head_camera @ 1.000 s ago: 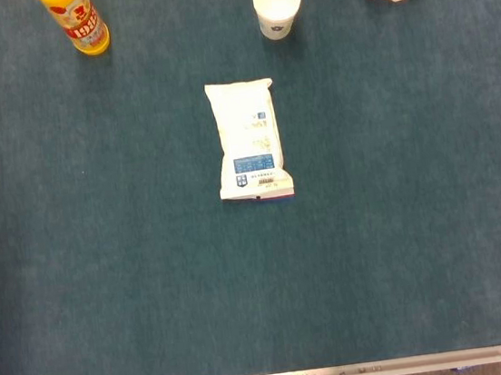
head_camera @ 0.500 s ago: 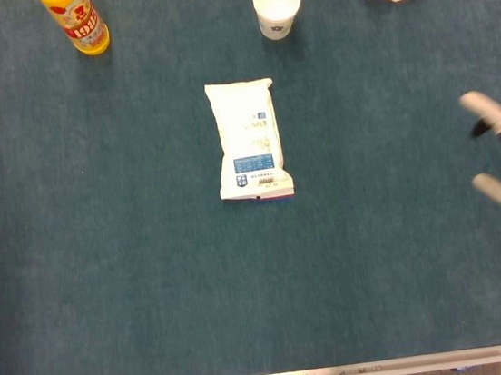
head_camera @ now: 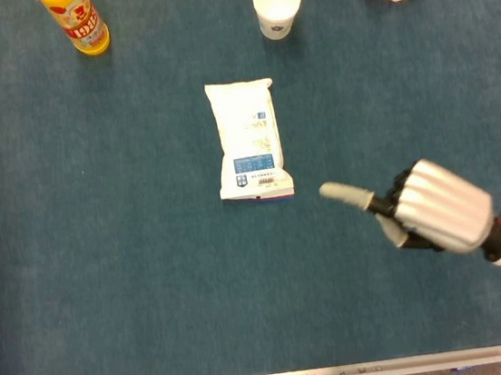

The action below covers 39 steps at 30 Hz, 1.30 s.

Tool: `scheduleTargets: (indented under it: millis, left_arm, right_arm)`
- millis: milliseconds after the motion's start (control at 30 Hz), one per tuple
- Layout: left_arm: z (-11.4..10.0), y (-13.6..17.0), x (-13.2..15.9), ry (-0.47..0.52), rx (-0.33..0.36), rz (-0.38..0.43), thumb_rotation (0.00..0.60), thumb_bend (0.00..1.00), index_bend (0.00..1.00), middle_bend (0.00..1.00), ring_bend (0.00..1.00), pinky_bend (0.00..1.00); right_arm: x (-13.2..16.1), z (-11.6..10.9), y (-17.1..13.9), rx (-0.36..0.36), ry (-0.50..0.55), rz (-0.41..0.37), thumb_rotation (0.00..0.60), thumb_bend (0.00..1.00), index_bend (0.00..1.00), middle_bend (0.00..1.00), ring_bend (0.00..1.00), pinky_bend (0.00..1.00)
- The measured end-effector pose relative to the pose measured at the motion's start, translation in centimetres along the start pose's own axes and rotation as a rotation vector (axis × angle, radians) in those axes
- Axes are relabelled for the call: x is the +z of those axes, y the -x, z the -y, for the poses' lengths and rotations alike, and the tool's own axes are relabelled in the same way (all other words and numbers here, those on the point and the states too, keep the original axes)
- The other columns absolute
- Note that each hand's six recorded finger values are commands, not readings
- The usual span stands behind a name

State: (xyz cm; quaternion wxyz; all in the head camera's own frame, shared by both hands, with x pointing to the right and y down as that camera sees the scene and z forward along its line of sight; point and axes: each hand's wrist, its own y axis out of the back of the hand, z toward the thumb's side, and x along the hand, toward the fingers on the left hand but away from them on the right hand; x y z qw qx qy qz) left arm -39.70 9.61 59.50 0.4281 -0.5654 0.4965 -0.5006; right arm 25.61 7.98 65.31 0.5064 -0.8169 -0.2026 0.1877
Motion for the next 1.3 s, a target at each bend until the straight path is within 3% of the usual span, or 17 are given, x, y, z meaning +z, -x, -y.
scheduleTargets:
  millis: [200, 533, 933, 1300]
  left_arm:
    - [0.0, 0.0, 0.1, -0.003, -0.001, -0.003, 0.600, 0.47, 0.23, 0.24, 0.14, 0.07]
    - [0.1, -0.2, 0.2, -0.006, -0.001, -0.001, 0.600, 0.47, 0.23, 0.24, 0.14, 0.07]
    - [0.3, -0.4, 0.5, -0.014, -0.006, 0.007, 0.600, 0.47, 0.23, 0.24, 0.14, 0.07]
    - [0.3, -0.5, 0.5, -0.019, -0.005, 0.004, 0.600, 0.47, 0.23, 0.24, 0.14, 0.07]
  right_arm:
    - [1.1, 1.0, 1.3, -0.005, -0.097, -0.081, 0.600, 1.00, 0.00, 1.00, 1.00, 1.00]
    - [2.6, -0.5, 1.9, -0.128, -0.166, -0.155, 0.600, 1.00, 0.00, 1.00, 1.00, 1.00]
    - [3.2, -1.1, 1.0, -0.222, -0.177, -0.173, 0.600, 1.00, 0.00, 1.00, 1.00, 1.00]
    - [3.2, -1.2, 1.1, -0.232, -0.181, -0.177, 0.600, 1.00, 0.00, 1.00, 1.00, 1.00]
